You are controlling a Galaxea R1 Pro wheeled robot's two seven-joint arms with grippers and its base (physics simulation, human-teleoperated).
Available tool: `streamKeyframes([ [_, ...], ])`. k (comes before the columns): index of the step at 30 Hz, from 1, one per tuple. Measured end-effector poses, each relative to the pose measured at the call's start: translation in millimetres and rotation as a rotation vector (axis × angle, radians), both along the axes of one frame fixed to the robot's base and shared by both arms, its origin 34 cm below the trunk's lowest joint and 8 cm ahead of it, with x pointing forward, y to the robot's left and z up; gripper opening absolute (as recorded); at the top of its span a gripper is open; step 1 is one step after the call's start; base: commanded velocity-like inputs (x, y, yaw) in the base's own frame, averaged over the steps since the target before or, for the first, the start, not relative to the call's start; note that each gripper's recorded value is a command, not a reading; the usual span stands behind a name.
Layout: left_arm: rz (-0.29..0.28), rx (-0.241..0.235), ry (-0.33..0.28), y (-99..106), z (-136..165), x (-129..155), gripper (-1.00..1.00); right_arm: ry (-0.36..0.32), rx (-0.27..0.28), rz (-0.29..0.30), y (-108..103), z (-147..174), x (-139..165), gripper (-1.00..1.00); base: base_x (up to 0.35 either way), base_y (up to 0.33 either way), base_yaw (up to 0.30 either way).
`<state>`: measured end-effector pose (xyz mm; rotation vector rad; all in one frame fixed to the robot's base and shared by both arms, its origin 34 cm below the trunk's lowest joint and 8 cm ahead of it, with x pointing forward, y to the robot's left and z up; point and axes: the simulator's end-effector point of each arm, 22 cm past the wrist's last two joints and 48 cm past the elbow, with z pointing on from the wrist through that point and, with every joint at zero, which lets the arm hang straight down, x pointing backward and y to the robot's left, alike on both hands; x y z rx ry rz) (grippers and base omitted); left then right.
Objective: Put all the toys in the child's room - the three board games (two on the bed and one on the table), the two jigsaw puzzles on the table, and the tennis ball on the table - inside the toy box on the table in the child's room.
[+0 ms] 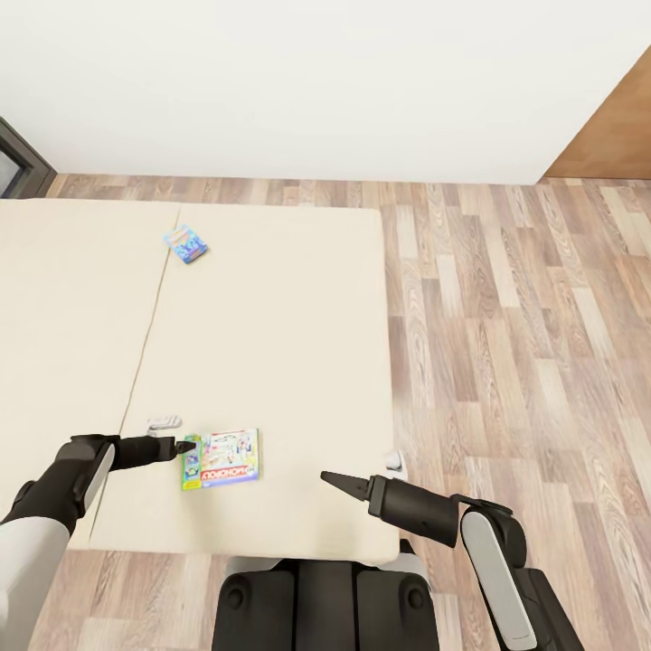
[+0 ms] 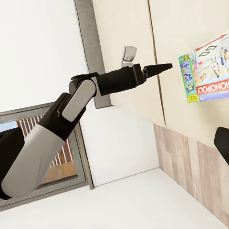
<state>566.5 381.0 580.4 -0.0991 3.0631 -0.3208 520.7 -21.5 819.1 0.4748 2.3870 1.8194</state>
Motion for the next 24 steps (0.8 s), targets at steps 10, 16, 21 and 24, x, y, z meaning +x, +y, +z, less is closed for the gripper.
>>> streamKeyframes([
  [10, 0.015, 0.085, -0.012, 1, -15, -4, 1.00, 0.000, 0.000, 0.000, 0, 0, 0, 1.00, 0.006, 0.002, 0.000],
  [16, 0.024, 0.082, 0.004, -18, -30, -21, 1.00, 0.001, 0.000, 0.000, 0, 0, 0, 1.00, 0.000, 0.000, 0.000],
  [21, 0.028, 0.075, 0.012, -24, -36, -26, 1.00, 0.005, 0.001, 0.000, 0, -2, -1, 1.00, 0.000, 0.000, 0.000],
  [24, 0.029, 0.073, 0.017, -25, -38, -29, 1.00, 0.009, 0.001, 0.001, 0, -4, -2, 1.00, 0.000, 0.000, 0.000],
])
